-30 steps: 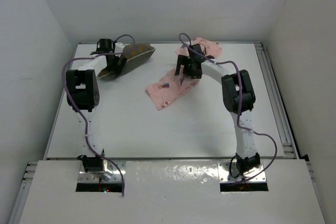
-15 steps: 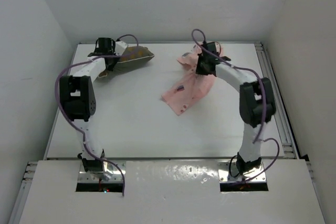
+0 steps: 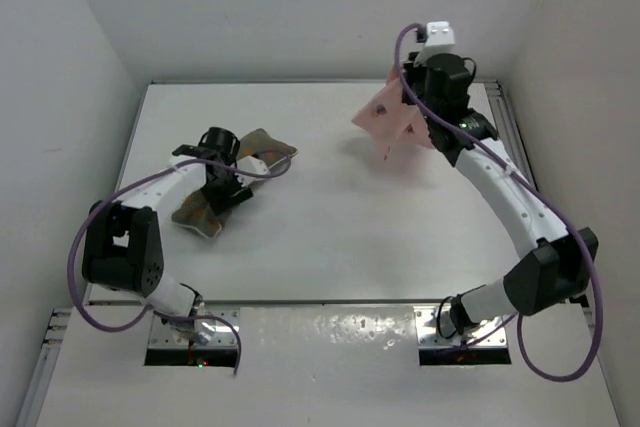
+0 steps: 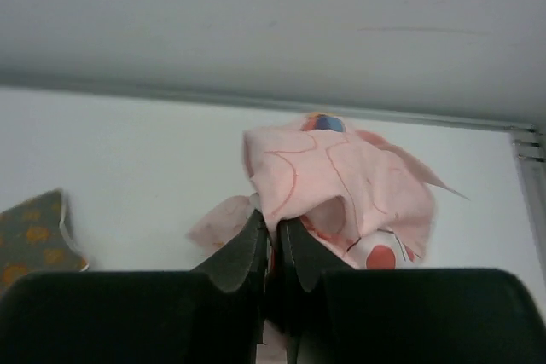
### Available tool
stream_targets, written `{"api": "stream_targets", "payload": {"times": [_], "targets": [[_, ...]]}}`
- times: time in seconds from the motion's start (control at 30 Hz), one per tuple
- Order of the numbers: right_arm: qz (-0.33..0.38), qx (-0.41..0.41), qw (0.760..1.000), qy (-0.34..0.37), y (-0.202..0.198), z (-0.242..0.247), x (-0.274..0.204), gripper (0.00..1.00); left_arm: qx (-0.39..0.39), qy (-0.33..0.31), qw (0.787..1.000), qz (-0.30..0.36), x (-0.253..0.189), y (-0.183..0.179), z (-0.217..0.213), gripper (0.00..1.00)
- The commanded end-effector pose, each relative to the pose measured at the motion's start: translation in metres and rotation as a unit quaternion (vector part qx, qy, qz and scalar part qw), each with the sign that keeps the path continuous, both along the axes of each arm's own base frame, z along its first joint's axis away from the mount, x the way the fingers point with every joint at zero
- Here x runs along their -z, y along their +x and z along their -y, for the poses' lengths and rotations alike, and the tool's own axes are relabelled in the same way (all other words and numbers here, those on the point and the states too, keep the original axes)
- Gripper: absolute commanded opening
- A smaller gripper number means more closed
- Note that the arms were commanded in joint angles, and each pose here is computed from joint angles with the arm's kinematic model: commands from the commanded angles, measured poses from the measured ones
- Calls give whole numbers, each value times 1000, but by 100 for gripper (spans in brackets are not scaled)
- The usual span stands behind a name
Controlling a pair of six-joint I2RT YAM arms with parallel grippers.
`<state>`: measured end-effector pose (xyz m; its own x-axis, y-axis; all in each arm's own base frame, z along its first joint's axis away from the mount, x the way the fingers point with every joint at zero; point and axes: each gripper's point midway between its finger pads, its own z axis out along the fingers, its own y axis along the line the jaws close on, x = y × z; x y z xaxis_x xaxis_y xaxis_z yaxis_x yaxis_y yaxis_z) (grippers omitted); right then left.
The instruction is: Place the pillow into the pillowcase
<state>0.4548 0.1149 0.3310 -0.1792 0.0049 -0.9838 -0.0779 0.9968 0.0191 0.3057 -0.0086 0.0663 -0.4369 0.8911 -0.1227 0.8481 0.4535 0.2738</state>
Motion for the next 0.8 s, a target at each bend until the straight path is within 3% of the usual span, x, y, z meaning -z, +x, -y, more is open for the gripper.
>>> {"api": "stream_targets", "payload": {"times": [0.0, 0.07, 0.1, 0.13, 0.2, 0.27, 0.33, 0.37, 0.4, 0.43, 0.47, 0.53, 0.57, 0.6, 0.63, 0.67, 0.73, 0.77], "targets": [[-134, -155, 977, -66, -17, -78, 87, 19, -30, -66, 996, 47, -38, -5, 12, 82], [-170, -277, 943, -77, -47, -137, 102, 45, -57, -106, 991, 65, -55, 1, 16, 100], [-224, -363, 902, -69, -77, -165, 125, 94, -76, -144, 984, 76, -72, 6, 21, 100], [-233, -403, 882, -72, -96, -186, 126, 99, -83, -161, 980, 83, -81, 9, 24, 100], [-225, -421, 877, -58, -106, -200, 114, 99, -93, -200, 970, 102, -103, 18, 34, 100], [-186, -370, 910, -11, -89, -188, 100, 99, -103, -223, 963, 113, -112, 24, 45, 100], [-183, -285, 941, 24, -67, -144, 111, 99, -115, -220, 959, 135, -115, 36, 51, 99], [-170, -257, 950, 49, -60, -127, 99, 99, -121, -214, 959, 140, -114, 39, 55, 92], [-185, -225, 953, 87, -55, -114, 101, 90, -115, -208, 962, 138, -109, 42, 67, 82], [-194, -183, 958, 108, -43, -85, 103, 23, -109, -206, 963, 133, -106, 43, 74, 66], [-214, -151, 956, 133, -39, -71, 111, 0, -106, -207, 964, 129, -103, 45, 81, 29], [-250, -90, 952, 149, -35, -33, 133, 0, -93, -218, 964, 117, -95, 49, 111, 9], [-260, -66, 949, 163, -34, -21, 141, 9, -87, -224, 964, 113, -92, 51, 121, 10], [-273, -43, 946, 167, -33, -10, 153, 31, -74, -238, 963, 103, -89, 54, 144, 14], [-283, -10, 943, 175, -31, 7, 166, 52, -66, -245, 962, 99, -88, 56, 156, 27], [-289, 19, 939, 183, -29, 20, 175, 73, -61, -252, 961, 95, -87, 59, 168, 55], [-310, 51, 928, 199, -26, 37, 199, 79, -35, -269, 959, 80, -81, 65, 203, 71], [-320, 56, 923, 205, -22, 40, 213, 81, -20, -271, 960, 70, -74, 69, 223, 74]]}}
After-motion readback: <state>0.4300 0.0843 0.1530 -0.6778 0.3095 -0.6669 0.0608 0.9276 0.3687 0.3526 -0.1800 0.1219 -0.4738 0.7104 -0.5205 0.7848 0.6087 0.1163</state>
